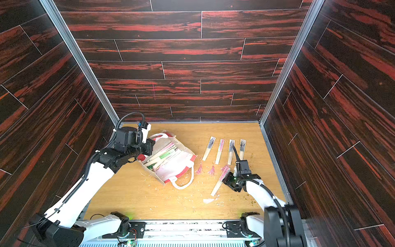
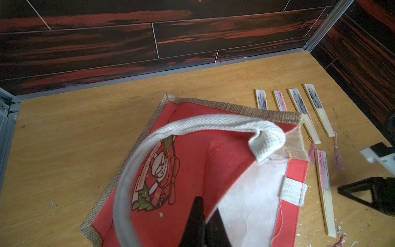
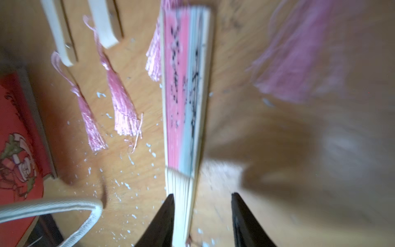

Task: Take out the folding fans from the tote bags
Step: Place the folding fan at the center of the board, then pick up the folding fan from the canvas bag.

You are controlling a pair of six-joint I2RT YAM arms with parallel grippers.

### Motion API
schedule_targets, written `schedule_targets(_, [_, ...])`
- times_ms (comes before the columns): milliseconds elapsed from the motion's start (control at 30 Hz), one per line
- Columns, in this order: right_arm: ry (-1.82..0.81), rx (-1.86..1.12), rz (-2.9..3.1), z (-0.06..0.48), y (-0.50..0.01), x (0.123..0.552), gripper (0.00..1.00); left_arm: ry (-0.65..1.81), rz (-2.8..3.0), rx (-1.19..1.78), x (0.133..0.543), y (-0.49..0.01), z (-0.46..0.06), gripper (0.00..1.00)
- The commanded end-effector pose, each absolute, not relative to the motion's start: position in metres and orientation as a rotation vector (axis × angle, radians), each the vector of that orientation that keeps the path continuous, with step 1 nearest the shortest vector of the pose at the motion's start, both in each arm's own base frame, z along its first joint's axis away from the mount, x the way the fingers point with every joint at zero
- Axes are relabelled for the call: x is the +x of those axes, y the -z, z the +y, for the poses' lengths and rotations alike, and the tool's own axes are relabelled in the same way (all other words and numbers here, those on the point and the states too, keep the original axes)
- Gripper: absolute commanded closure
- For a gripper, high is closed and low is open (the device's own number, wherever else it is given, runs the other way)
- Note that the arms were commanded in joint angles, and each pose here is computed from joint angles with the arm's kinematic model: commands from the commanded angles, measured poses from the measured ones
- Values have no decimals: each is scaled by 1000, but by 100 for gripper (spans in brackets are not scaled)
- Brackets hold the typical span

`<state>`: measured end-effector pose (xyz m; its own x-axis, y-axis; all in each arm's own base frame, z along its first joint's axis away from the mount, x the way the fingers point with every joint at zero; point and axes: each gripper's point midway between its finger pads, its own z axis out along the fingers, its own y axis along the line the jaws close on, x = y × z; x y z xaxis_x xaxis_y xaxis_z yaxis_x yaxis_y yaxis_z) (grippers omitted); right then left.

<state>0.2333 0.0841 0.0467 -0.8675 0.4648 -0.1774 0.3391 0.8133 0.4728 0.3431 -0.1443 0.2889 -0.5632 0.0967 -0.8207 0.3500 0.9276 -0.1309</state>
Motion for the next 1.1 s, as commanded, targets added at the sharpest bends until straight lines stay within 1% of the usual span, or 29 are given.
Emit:
schedule_targets(0, [-598,592,2644,79,-83,235,55,361,2124,353,336,-297,-144,100])
schedule_targets(100, [-655,500,2544,91,-124,239,55,372,2121,359,335,-297,-146,100])
schedule_targets(233, [-670,318,2421,121,-176,240,55,385,2121,355,335,-295,-147,100])
schedule_targets(333, [-661,167,2357,152,-201,237,55,408,2119,353,335,-293,-150,100])
schedule_targets(467, [-642,-78,2283,217,-220,231,55,468,2102,359,335,-292,-158,100])
schedule_targets(633, [-707,-327,2238,309,-218,221,56,532,2052,318,337,-301,-163,100])
schedule_targets(733, [-736,-410,2248,350,-198,217,57,572,2019,289,338,-308,-166,100])
schedule_targets(833, [-798,-412,2279,376,-175,219,58,609,1995,286,337,-312,-170,100])
schedule_targets(1067, [-893,-378,2316,420,-138,233,58,642,2001,280,338,-308,-173,100])
